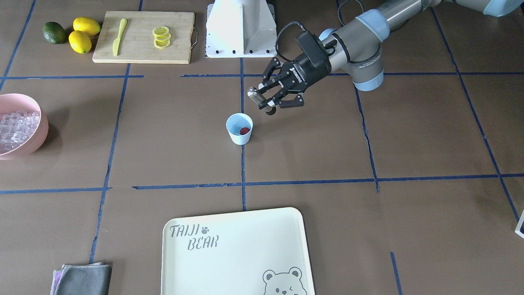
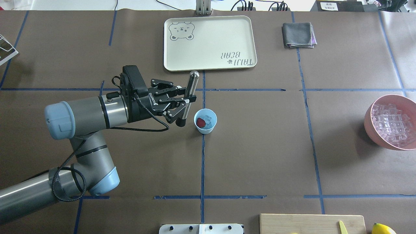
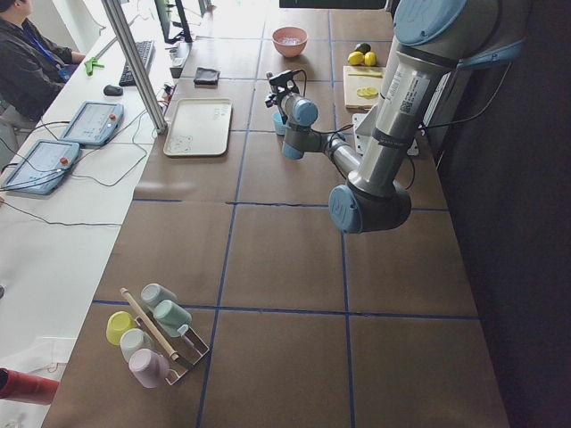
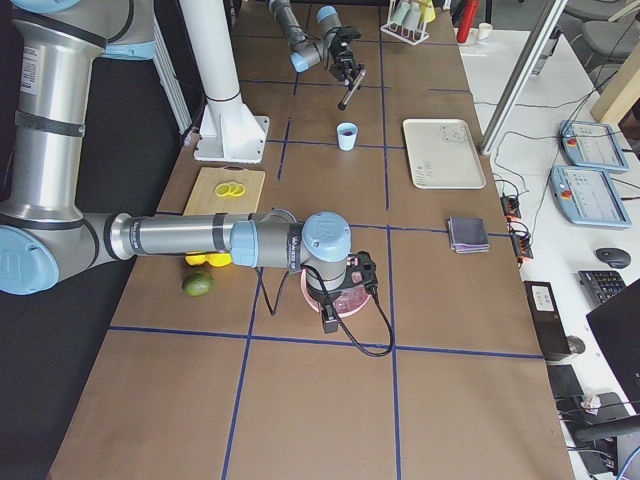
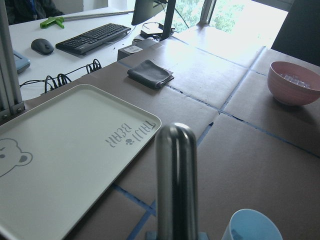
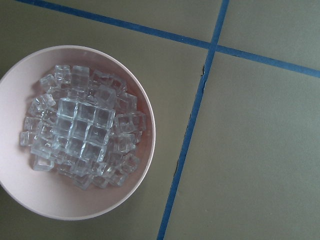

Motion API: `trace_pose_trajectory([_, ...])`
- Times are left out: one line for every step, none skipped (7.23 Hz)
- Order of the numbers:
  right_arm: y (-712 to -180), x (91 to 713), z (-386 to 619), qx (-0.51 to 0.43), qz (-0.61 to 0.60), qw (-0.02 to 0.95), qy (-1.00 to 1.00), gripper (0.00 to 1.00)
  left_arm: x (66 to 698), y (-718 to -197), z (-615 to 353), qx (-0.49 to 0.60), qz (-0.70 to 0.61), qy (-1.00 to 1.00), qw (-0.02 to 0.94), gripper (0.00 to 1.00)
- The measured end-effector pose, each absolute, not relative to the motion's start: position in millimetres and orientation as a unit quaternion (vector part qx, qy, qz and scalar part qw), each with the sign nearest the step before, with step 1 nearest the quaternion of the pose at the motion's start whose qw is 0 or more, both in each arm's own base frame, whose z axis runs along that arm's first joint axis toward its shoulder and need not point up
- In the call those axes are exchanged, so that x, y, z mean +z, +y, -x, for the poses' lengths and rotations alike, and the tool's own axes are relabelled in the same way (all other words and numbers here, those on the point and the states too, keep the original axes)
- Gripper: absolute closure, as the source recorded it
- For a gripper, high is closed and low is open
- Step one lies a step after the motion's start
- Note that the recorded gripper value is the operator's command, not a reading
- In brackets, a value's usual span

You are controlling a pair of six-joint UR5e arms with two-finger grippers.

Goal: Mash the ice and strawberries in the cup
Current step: 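Lift the metal rod and carry it over the cup with the left gripper, then lower the rod into the cup and press down on the contents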

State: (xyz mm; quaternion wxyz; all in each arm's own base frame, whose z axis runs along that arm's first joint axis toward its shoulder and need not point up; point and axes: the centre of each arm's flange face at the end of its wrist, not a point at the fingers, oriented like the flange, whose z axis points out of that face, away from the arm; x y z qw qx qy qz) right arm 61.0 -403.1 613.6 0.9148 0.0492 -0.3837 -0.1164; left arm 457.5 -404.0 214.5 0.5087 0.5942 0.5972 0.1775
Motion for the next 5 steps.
trace_pose_trajectory([-403.6,612.9,-61.2,-0.117,-0.050,0.915,-0.384,0.01,196.4,-397.7,-458.9,0.175,-0.630,0.589,0.476,0.98])
trace_pose_trajectory([-403.9,612.4,-61.3,-0.117,-0.051,0.915,-0.384,0.01,185.1,-395.4,-461.8,0.166,-0.654,0.582,0.454,0.98])
trace_pose_trajectory([-404.1,612.2,-61.3,-0.117,-0.051,0.915,-0.384,0.01,181.1,-395.9,-467.8,0.156,-0.666,0.579,0.444,0.98])
trace_pose_trajectory([-404.2,612.1,-61.3,-0.117,-0.051,0.915,-0.384,0.01,184.9,-397.0,-475.4,0.152,-0.671,0.577,0.440,0.98])
trace_pose_trajectory([-404.2,611.8,-61.3,-0.117,-0.051,0.915,-0.383,0.01,192.6,-397.4,-484.7,0.153,-0.681,0.568,0.435,0.98])
